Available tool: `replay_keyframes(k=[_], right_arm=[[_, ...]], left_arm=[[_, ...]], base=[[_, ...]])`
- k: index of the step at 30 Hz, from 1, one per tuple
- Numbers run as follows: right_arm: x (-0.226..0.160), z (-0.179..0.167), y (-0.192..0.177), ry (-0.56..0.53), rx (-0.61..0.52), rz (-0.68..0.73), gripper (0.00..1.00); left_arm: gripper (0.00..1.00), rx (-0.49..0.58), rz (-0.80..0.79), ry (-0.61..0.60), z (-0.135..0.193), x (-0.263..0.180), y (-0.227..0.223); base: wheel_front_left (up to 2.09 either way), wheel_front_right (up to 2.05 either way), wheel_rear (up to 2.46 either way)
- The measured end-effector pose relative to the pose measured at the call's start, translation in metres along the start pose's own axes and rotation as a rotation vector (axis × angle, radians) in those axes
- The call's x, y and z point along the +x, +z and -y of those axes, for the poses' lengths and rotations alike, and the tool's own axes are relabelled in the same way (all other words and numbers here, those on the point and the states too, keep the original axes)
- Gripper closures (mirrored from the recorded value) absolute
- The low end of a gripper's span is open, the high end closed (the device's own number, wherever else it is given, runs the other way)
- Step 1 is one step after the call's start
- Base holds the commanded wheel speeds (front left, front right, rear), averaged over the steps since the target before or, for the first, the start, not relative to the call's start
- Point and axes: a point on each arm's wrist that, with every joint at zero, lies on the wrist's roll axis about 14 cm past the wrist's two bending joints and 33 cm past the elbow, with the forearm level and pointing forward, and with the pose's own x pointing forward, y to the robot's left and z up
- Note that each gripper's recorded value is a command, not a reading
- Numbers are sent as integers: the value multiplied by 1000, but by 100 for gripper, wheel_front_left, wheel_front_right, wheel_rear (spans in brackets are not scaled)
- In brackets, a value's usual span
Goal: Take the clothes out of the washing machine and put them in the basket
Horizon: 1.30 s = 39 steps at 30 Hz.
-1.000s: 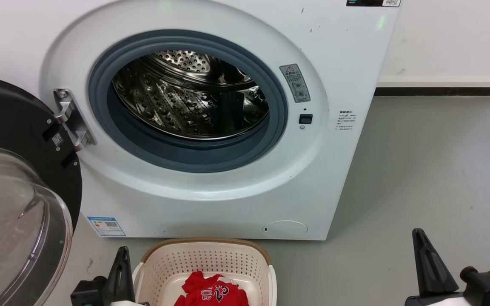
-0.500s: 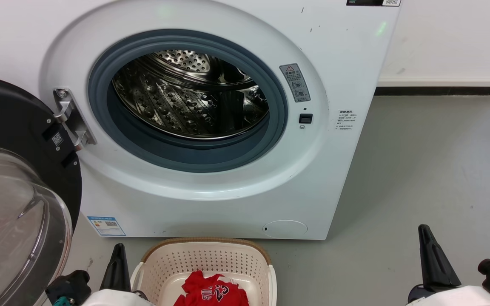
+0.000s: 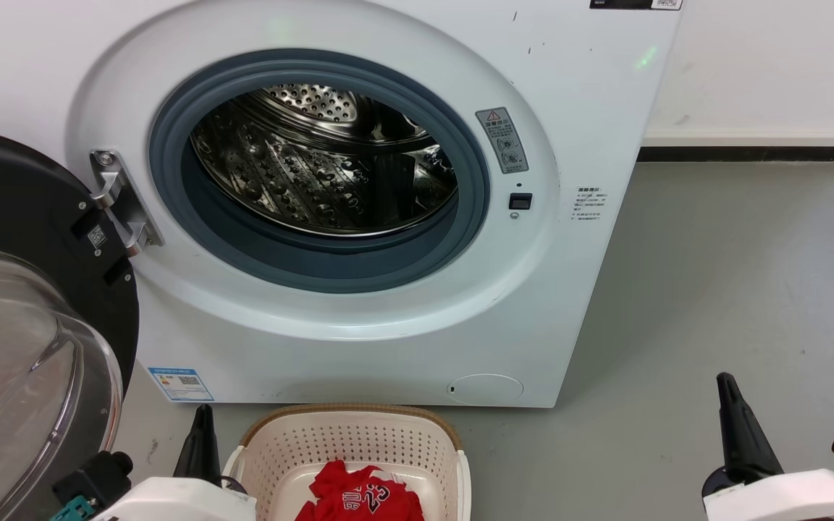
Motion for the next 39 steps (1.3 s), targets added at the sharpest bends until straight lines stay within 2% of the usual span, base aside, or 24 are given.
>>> replay_keyframes(k=[18,39], right_arm=[[10,3,2,-26,253,-7,100],[20,5,4,-37,497,-16,100]], left_arm=[[100,-259,-27,-13,3,8,2],[100,-509,-41,-48,10,16,8]], base=[[0,0,0],[0,0,0]])
